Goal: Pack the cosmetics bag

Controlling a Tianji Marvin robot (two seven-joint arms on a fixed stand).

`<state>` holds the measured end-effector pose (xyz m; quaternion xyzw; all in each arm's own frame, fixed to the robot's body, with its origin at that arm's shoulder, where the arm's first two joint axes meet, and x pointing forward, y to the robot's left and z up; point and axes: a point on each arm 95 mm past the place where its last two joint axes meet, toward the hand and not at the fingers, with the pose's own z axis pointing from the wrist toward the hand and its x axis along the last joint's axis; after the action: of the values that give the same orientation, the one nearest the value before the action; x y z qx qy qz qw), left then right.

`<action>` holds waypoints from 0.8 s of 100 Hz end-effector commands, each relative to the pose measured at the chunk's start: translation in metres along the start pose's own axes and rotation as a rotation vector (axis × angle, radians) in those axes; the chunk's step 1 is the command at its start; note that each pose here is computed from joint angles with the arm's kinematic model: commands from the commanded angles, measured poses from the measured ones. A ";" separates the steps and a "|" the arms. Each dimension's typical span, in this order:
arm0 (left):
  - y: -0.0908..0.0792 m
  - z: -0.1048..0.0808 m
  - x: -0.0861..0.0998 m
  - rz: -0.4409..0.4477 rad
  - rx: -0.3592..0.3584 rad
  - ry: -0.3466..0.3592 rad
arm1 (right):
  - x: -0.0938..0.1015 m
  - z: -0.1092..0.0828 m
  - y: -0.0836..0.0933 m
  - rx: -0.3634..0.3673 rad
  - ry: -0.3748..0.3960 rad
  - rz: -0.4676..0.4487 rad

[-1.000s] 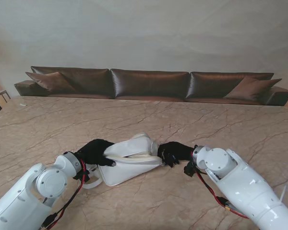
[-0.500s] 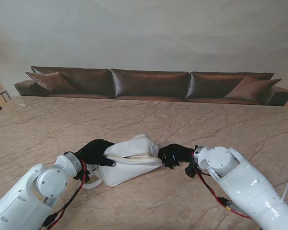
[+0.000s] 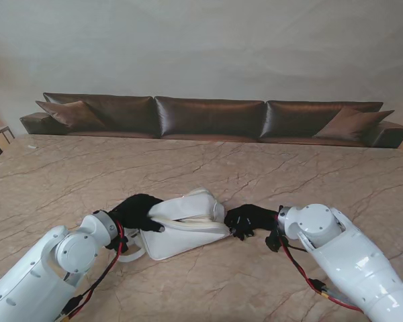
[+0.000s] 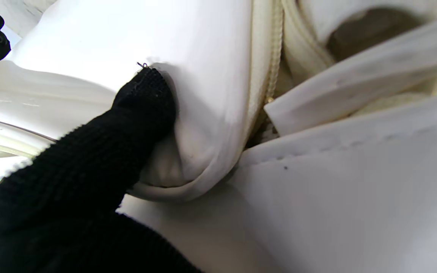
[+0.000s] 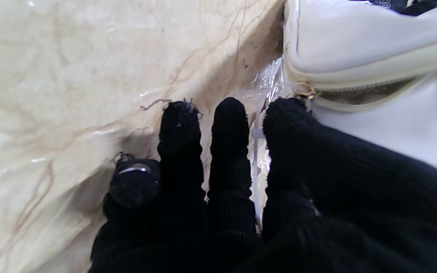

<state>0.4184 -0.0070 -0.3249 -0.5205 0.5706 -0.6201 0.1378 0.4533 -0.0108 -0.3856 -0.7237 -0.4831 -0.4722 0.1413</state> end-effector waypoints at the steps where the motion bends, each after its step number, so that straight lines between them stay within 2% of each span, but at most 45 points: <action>1: 0.002 0.001 -0.002 0.004 -0.005 -0.019 | -0.011 -0.001 -0.004 0.015 -0.023 0.033; 43: 0.012 0.001 -0.006 0.064 0.019 -0.101 | -0.024 -0.001 -0.011 0.032 -0.046 0.272; 64: 0.016 0.002 -0.006 0.048 0.025 -0.116 | -0.033 0.003 -0.023 0.060 -0.060 0.278; 80: 0.017 0.002 -0.005 0.039 0.020 -0.115 | -0.036 0.005 -0.029 0.063 -0.063 0.232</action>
<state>0.4203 -0.0118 -0.3290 -0.5290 0.5609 -0.6068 0.1932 0.4519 -0.0177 -0.3932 -0.7691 -0.4089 -0.4504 0.1963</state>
